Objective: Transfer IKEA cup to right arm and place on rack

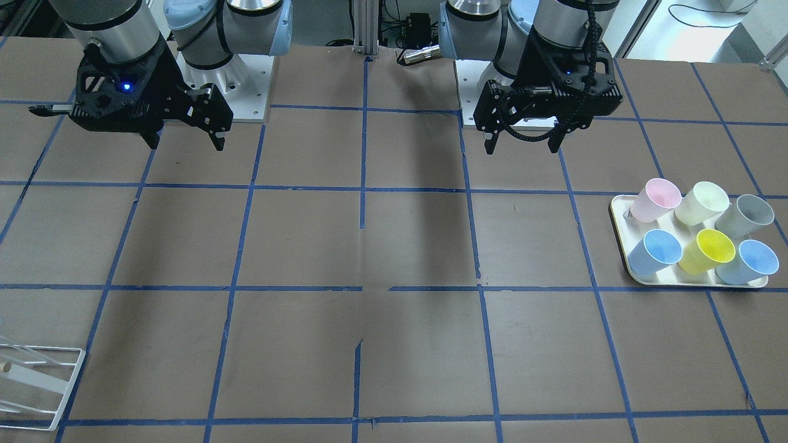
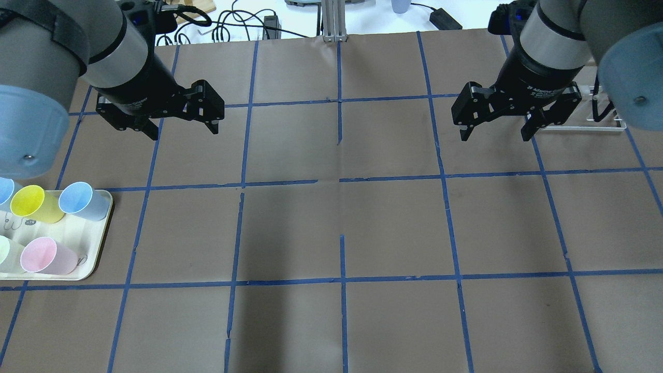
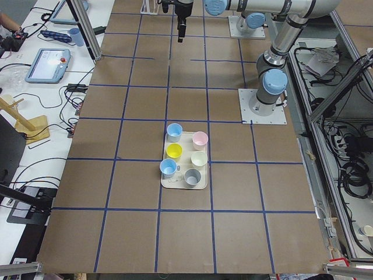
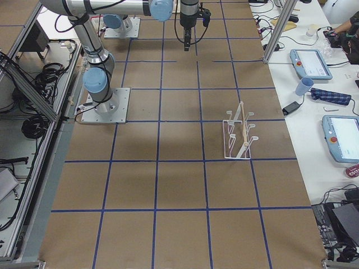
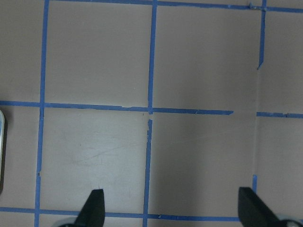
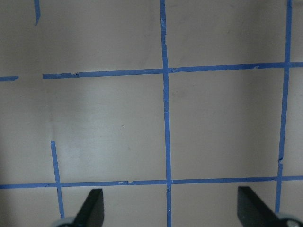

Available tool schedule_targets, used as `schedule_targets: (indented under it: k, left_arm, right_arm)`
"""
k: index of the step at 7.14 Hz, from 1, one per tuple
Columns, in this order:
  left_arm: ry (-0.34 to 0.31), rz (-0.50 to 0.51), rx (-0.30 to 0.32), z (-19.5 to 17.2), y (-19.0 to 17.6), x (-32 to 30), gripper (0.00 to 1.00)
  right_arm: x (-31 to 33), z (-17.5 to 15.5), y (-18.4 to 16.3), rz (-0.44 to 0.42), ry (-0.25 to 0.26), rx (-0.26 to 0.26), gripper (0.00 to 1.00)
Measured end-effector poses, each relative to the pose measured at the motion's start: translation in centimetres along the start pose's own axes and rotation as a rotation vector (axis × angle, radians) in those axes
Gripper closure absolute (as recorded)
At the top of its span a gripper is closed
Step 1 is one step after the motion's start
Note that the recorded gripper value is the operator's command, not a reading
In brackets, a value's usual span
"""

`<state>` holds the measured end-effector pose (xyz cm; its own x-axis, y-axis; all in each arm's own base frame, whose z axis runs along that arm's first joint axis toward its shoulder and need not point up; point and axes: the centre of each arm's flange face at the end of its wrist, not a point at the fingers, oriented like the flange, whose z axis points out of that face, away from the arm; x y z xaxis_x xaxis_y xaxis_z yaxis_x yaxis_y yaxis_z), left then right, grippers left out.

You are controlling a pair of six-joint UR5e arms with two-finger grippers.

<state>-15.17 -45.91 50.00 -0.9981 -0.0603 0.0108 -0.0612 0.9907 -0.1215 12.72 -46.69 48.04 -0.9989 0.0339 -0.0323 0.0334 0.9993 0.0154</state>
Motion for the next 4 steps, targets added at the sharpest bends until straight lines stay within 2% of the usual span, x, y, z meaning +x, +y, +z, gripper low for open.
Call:
schedule_targets:
  k: [4]
  left_arm:
    - [0.003,-0.003,-0.007,-0.24,0.27,-0.17,0.0]
  right_arm:
    - [-0.02,-0.38,-0.14,0.001,0.0,0.011,0.0]
